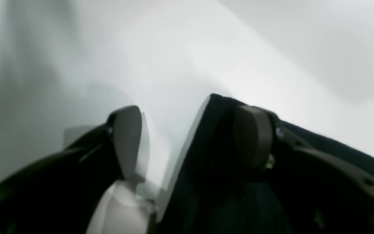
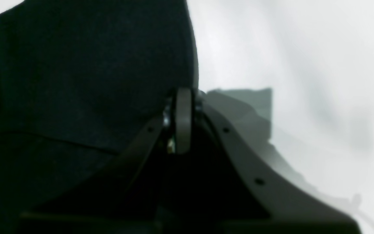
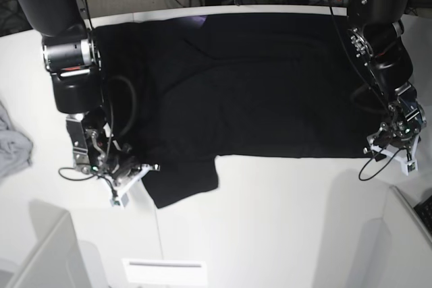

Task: Fold the T-shirt properly
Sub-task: 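Move the left gripper down to the opposite side edge and grasp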

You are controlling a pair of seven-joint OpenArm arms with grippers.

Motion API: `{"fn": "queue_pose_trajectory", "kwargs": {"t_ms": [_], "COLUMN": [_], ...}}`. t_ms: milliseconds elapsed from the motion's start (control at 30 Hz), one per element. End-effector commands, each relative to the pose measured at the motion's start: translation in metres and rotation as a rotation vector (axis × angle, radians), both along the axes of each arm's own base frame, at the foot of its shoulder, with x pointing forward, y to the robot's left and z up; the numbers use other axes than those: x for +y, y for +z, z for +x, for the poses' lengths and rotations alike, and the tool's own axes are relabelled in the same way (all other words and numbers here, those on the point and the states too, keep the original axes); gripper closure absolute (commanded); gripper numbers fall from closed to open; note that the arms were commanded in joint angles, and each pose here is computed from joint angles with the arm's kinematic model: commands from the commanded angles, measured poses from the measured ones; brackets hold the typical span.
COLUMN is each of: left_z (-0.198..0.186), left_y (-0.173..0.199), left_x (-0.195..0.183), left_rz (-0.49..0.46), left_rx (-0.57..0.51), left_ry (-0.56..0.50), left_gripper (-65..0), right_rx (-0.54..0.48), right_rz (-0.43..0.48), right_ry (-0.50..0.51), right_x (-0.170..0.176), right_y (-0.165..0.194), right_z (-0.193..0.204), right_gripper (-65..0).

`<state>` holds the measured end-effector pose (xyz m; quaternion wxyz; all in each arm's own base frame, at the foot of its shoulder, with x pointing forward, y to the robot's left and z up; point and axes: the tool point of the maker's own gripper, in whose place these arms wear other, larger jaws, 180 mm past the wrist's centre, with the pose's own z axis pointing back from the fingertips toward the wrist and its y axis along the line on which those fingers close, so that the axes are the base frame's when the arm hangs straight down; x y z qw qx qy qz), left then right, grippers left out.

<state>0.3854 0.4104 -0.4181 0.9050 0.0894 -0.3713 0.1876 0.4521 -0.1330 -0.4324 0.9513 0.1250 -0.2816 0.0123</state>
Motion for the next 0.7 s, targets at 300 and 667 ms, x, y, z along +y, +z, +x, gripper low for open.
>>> {"fn": "queue_pose_trajectory", "kwargs": {"t_ms": [300, 667], "left_z": [0.004, 0.010], "left_y": [0.053, 0.040], "left_x": [0.018, 0.005], "left_rz": [0.114, -0.010], "left_rx": [-0.065, -0.062], "left_ry": [0.003, 0.018], "left_gripper": [-43.4, -43.4], "right_rx": [-0.064, -0.065], "right_rz": [0.009, 0.011], "right_ry": [-0.001, 0.000], "right_x": [0.000, 0.001], "right_y": [0.023, 0.023], "right_z": [0.020, 0.020], "right_gripper": [0.0, 0.0]}}
